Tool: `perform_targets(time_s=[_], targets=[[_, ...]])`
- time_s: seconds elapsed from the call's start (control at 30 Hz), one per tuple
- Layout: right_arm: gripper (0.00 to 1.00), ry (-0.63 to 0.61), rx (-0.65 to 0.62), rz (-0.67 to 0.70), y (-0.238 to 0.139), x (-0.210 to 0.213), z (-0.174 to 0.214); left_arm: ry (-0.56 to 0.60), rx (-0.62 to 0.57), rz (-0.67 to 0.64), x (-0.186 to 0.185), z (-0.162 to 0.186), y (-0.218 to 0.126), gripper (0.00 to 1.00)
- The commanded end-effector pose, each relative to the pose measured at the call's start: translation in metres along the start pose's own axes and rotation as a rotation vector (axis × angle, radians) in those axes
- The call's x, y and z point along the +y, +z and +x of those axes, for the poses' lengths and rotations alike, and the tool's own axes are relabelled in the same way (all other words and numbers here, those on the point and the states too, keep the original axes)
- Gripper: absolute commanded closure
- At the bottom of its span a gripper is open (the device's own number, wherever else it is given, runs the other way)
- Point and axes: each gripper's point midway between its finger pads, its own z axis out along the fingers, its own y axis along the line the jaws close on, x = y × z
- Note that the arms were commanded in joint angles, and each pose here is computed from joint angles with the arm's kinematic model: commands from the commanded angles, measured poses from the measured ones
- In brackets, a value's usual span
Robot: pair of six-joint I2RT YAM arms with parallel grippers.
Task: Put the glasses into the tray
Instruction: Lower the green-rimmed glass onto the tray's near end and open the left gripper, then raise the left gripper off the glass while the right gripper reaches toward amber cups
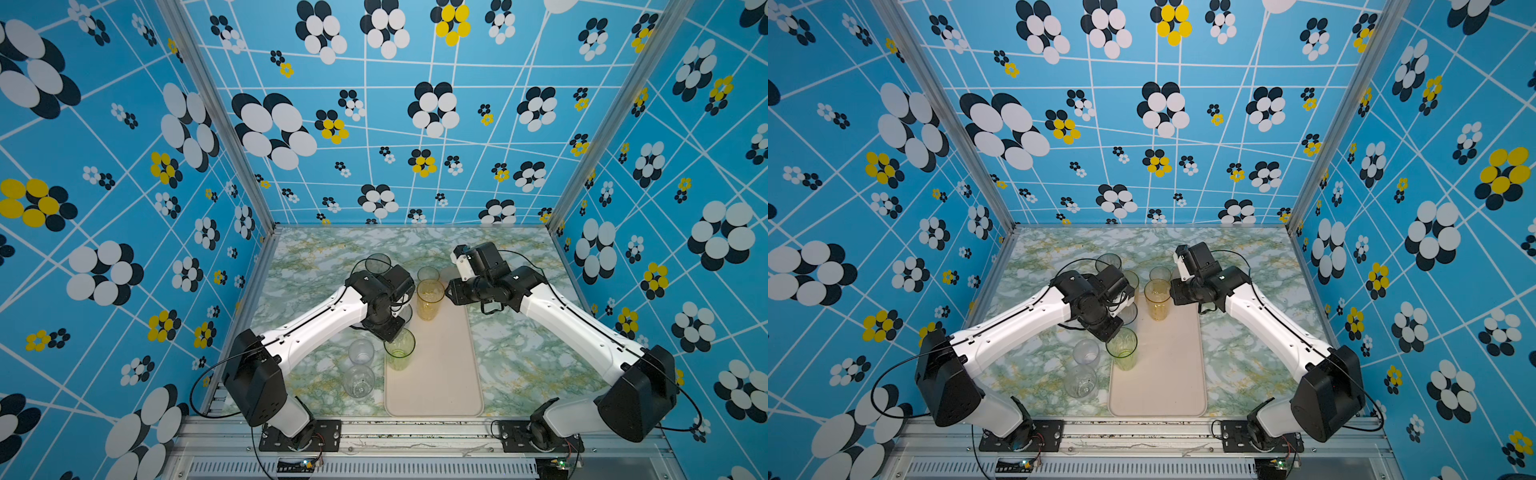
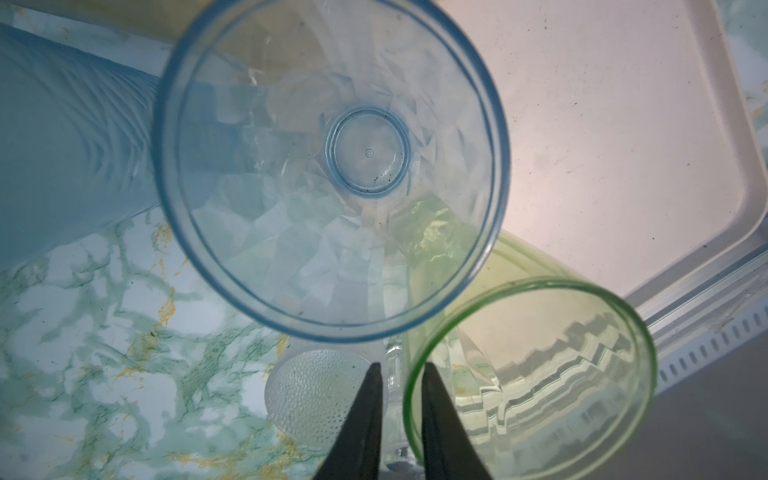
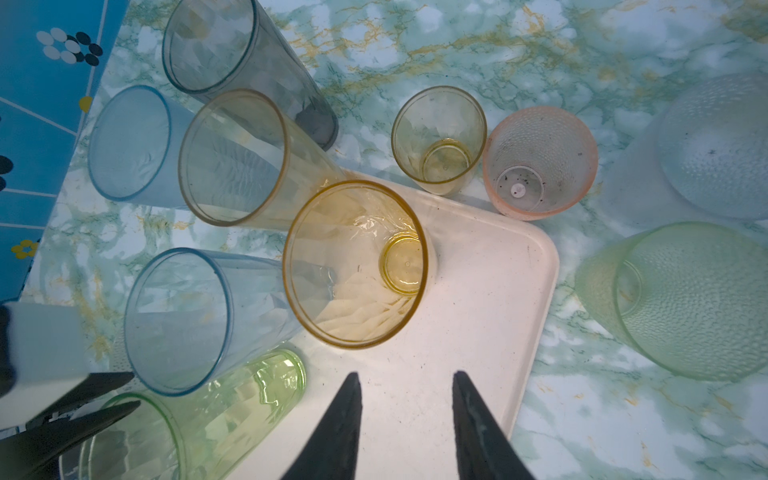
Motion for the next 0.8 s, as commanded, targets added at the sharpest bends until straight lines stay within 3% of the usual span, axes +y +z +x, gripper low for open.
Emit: perform_targets(time_s=[0.0,0.3,0.43,0.77], targets=[[0.61,-0.004,-0.019,-0.013,-0.005,0.003,-0.010,0.014,-0.057,0.031,-0.006,-0.002,-0.022,0.75],[0.61,-0.009,-0.013,0.006,-0.006,0.000,-0.011,0.017,-0.139,0.038,-0.004,-0.002,-0.051,0.73],[0.61,-0.018,0.003,0.025,-0.006,-0.003,-0.010,-0.021,-0.247,0.025,0.008,-0.008,-0.076,0.74],[0.62,-0.044,0.110,0.085,0.005,-0.011,-0.005,-0.309,-0.617,-0.109,0.094,-0.007,-0.132,0.73]])
